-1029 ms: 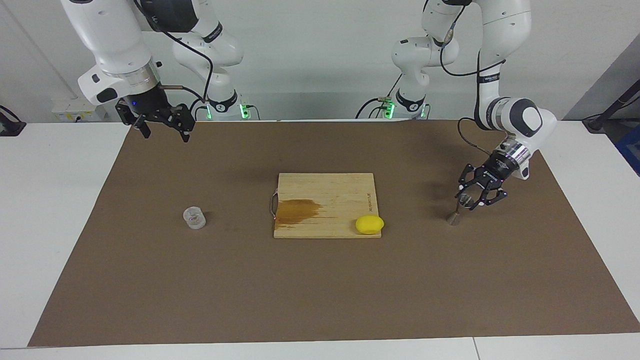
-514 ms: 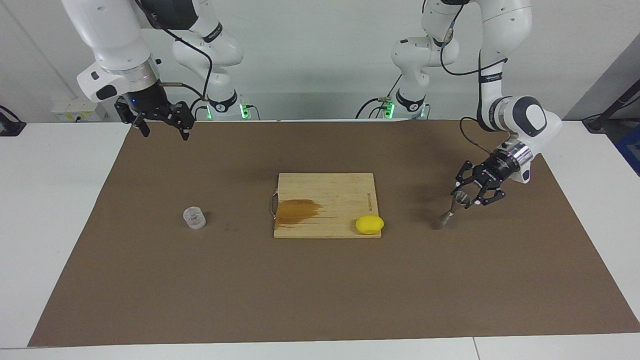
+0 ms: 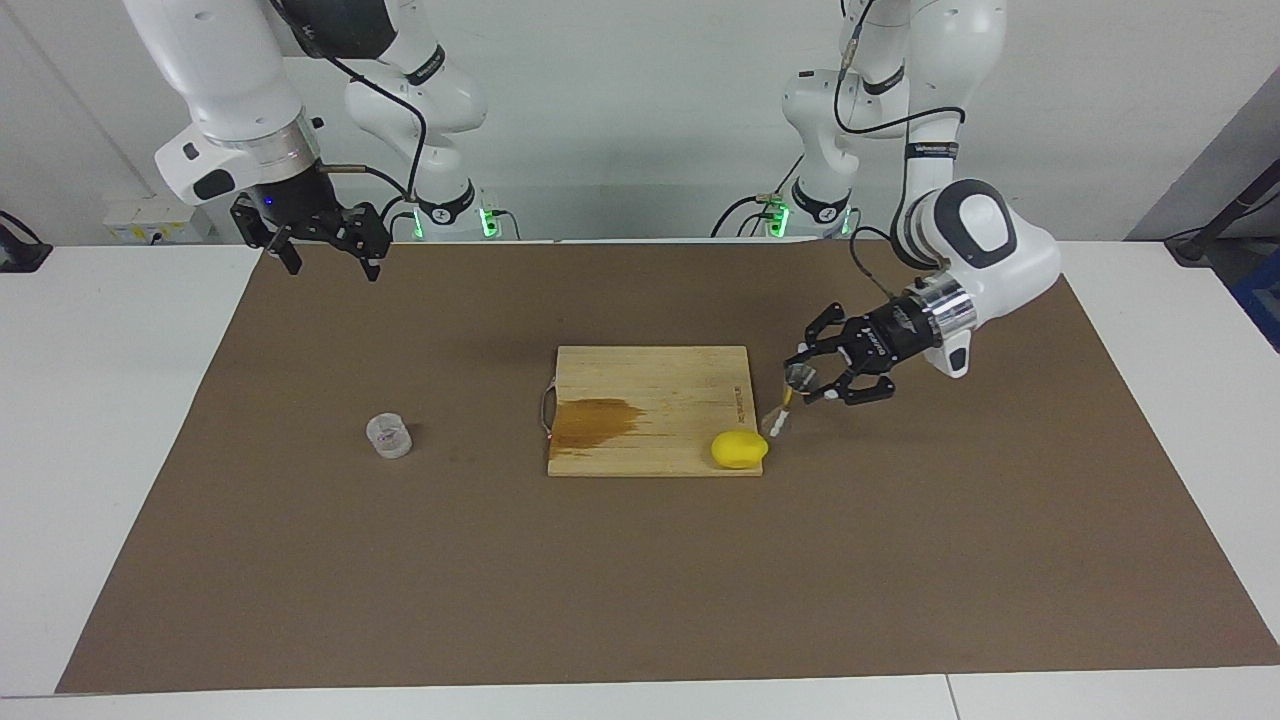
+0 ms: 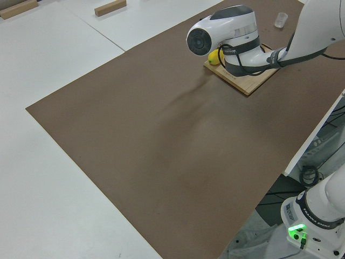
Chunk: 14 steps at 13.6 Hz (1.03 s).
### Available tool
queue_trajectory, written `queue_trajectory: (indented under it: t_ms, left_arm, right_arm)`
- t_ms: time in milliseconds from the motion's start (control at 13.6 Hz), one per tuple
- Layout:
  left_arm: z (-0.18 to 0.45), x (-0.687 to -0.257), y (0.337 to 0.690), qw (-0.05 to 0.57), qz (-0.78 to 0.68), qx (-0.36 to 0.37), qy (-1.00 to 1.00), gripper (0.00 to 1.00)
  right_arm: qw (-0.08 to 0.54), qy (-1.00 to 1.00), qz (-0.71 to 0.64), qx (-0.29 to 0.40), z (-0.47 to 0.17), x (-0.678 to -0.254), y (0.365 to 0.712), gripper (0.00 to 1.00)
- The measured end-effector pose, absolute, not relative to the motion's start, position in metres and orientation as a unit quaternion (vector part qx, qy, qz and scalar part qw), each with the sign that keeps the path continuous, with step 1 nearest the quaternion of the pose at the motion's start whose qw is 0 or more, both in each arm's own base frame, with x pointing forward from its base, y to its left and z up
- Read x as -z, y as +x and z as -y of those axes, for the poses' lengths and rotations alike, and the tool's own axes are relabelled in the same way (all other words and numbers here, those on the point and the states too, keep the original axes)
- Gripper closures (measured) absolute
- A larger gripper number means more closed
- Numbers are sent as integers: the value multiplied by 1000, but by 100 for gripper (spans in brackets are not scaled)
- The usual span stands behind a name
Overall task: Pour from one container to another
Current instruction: 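Carry the metal cup with the left gripper onto the wooden board, then set the cup on the board while the right gripper reaches the glass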
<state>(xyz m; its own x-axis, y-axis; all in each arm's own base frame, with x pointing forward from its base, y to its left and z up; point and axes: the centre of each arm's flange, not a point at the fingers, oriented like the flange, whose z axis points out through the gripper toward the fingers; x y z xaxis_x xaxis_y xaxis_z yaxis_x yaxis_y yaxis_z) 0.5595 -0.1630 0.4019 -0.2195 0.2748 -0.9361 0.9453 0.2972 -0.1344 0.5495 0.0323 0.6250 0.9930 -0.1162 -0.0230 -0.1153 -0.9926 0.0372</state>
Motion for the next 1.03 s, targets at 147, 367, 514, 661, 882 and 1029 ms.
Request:
queue_trajectory:
  t_ms: [147, 367, 514, 661, 882, 1029]
  left_arm:
    - [227, -396, 542, 432, -688, 380, 442, 49]
    - [302, -374, 508, 415, -706, 380, 430, 49]
    - [329, -358, 503, 409, -713, 387, 418, 49]
    - [346, -345, 508, 405, -716, 384, 420, 49]
    - [355, -337, 509, 406, -710, 378, 433, 49]
    - [362, -337, 504, 410, -705, 379, 438, 49]
  right_arm:
    - [18, 998, 61, 11, -31, -625, 550, 2]
    - [10, 995, 96, -2, -11, -619, 556, 3]
    - [7, 989, 146, 1, 9, -610, 558, 1]
    - [-7, 980, 197, 8, 24, -598, 562, 0]
    - [-40, 952, 301, 21, 50, -570, 575, 0]
    - [-44, 922, 382, 43, 54, -548, 584, 0]
